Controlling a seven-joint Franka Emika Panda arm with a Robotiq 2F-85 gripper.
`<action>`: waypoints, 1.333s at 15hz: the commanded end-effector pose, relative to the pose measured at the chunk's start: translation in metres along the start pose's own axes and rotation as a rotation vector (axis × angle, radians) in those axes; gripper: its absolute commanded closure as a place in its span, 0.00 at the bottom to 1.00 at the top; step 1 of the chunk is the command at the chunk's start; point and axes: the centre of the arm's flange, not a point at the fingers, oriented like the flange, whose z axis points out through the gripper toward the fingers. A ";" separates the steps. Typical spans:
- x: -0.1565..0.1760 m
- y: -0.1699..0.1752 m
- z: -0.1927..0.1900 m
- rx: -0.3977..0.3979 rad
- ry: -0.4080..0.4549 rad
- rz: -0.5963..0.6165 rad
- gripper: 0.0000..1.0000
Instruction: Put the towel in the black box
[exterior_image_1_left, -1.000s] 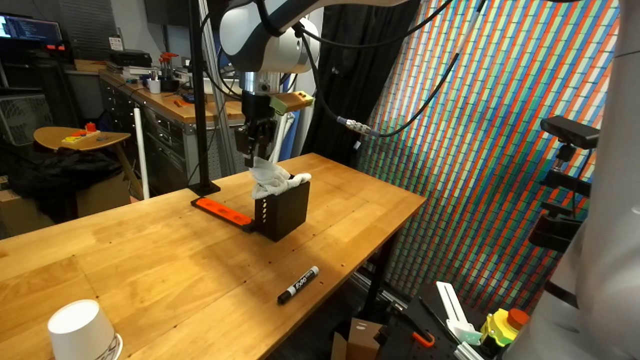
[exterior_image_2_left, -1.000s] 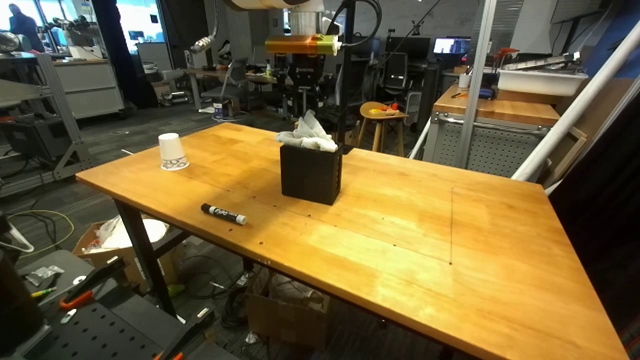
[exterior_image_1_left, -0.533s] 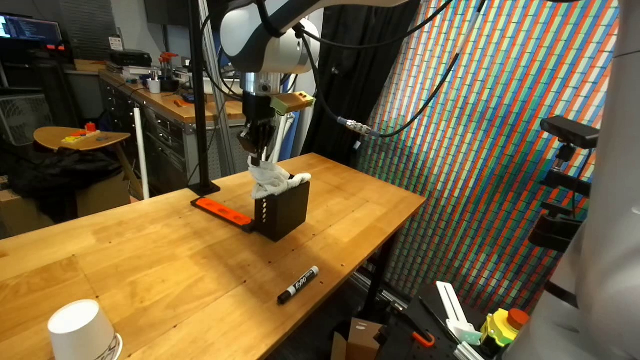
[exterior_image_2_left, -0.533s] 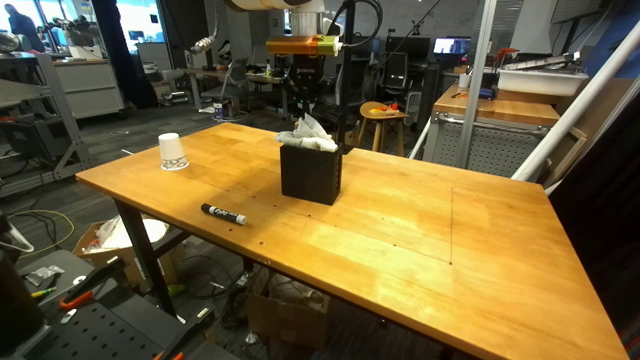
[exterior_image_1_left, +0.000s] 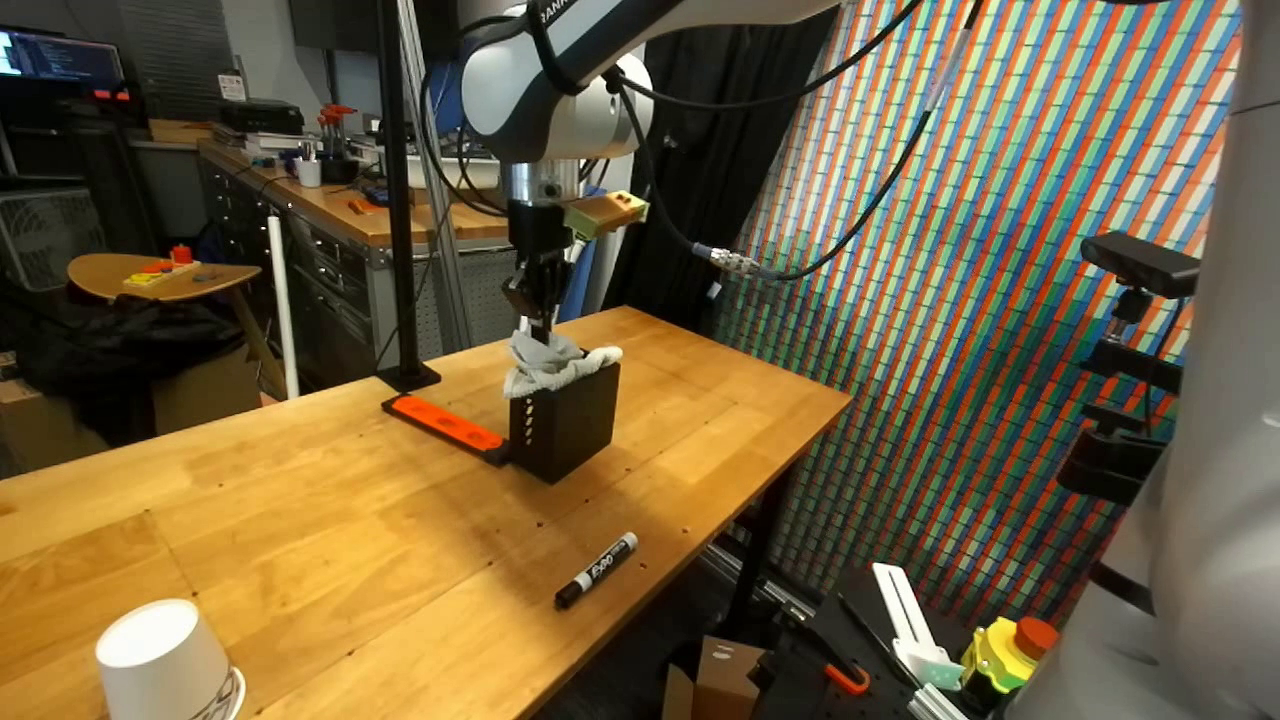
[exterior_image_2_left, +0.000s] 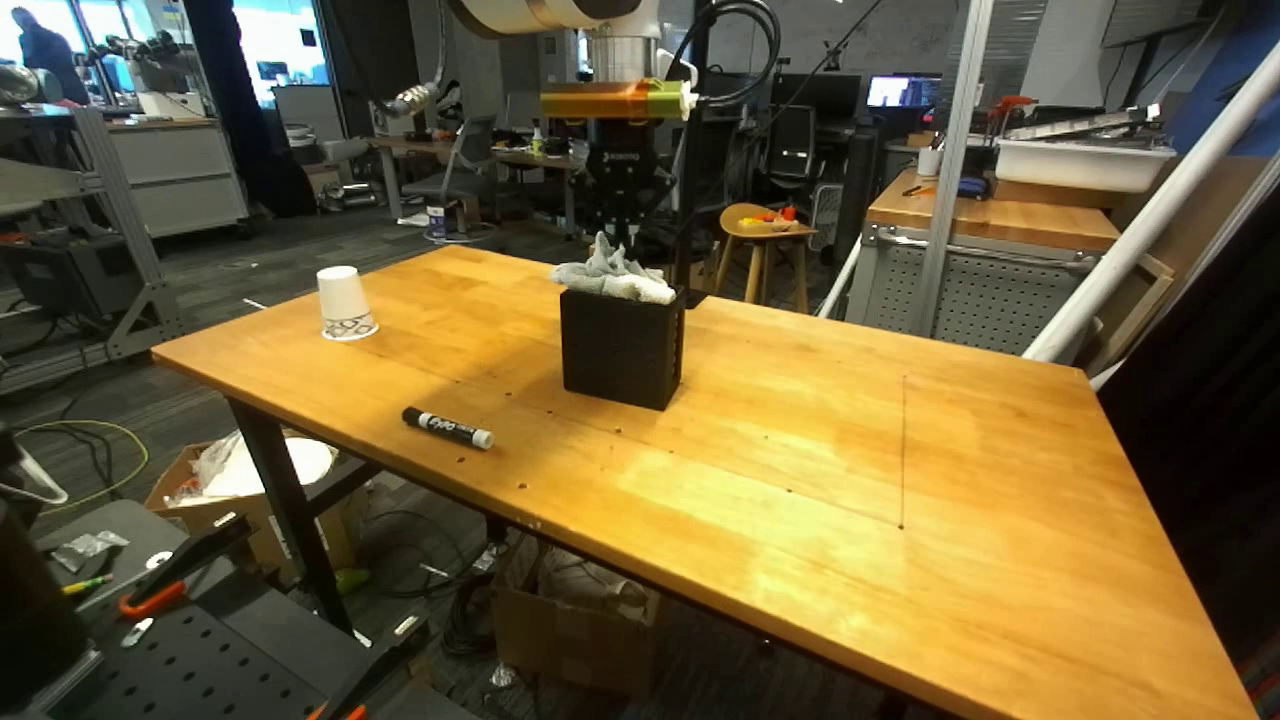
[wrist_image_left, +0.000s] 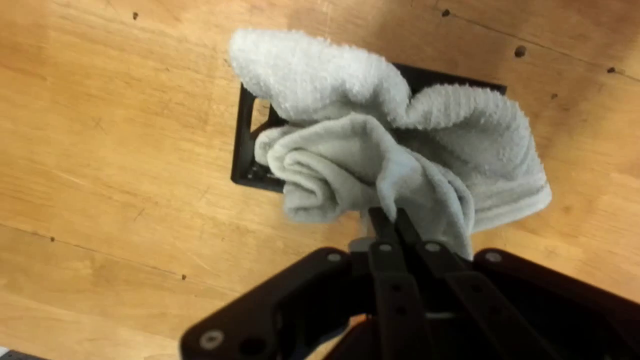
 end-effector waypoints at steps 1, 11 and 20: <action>-0.028 0.001 0.007 -0.006 -0.057 0.009 0.98; -0.034 -0.010 0.030 0.027 -0.112 0.003 0.98; -0.039 -0.001 0.054 0.055 -0.111 0.027 0.98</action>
